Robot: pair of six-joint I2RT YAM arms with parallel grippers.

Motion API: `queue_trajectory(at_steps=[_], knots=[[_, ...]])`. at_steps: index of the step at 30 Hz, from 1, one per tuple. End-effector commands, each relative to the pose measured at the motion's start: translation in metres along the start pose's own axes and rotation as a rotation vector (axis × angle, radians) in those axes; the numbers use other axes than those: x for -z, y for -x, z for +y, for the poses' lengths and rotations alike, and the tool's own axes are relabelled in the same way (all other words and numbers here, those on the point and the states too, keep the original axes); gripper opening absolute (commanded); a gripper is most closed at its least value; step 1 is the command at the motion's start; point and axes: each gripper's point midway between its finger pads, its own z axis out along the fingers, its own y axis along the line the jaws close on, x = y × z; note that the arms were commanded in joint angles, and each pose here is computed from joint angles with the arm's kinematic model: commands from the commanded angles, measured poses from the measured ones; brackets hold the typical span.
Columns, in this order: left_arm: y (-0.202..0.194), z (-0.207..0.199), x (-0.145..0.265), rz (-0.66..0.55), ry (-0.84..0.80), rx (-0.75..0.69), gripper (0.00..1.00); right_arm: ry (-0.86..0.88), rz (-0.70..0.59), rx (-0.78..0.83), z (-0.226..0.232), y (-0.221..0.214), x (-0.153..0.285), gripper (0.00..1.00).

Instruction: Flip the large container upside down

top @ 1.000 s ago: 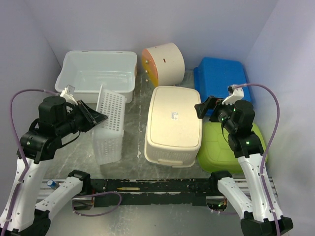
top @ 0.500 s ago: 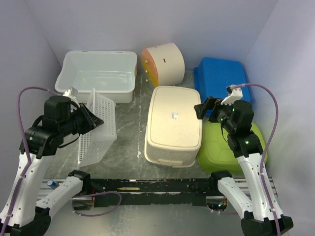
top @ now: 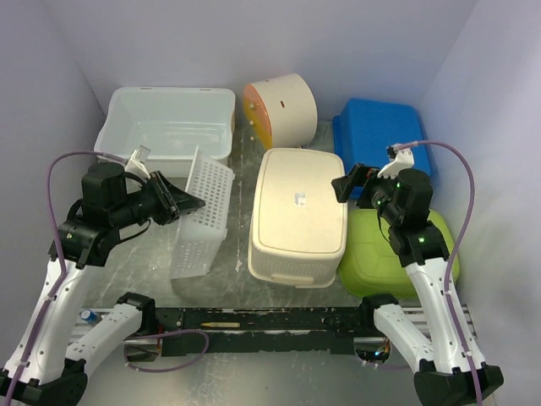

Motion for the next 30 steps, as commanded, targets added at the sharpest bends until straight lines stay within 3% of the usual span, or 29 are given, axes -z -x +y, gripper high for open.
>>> queue_trajectory(at_steps=[1, 6, 14, 18, 22, 26, 28, 30], knots=[[0.001, -0.066, 0.018, 0.036, -0.289, 0.092, 0.07, 0.033, -0.048, -0.004, 0.01, 0.017, -0.002, 1.0], [0.003, -0.078, 0.026, 0.027, -0.36, 0.22, 0.07, 0.057, -0.033, -0.027, 0.013, 0.015, -0.013, 1.0], [-0.019, -0.019, 0.01, 0.038, -0.15, 0.283, 0.07, 0.085, -0.032, -0.039, 0.018, 0.016, -0.02, 1.0], [-0.017, 0.016, 0.012, -0.014, 0.067, 0.273, 0.07, 0.079, -0.03, -0.021, 0.017, 0.017, -0.019, 1.0], [-0.013, 0.036, 0.019, -0.043, 0.2, 0.217, 0.21, 0.082, -0.025, -0.008, 0.017, 0.016, -0.02, 1.0], [-0.005, 0.052, 0.025, -0.092, 0.301, 0.164, 0.58, 0.082, -0.023, -0.004, 0.016, 0.015, -0.02, 1.0], [-0.003, 0.063, 0.031, -0.098, 0.378, 0.136, 0.67, 0.08, -0.022, -0.001, 0.016, 0.014, -0.019, 1.0], [0.003, 0.068, 0.04, -0.117, 0.439, 0.096, 0.7, 0.077, -0.022, 0.002, 0.015, 0.014, -0.019, 1.0]])
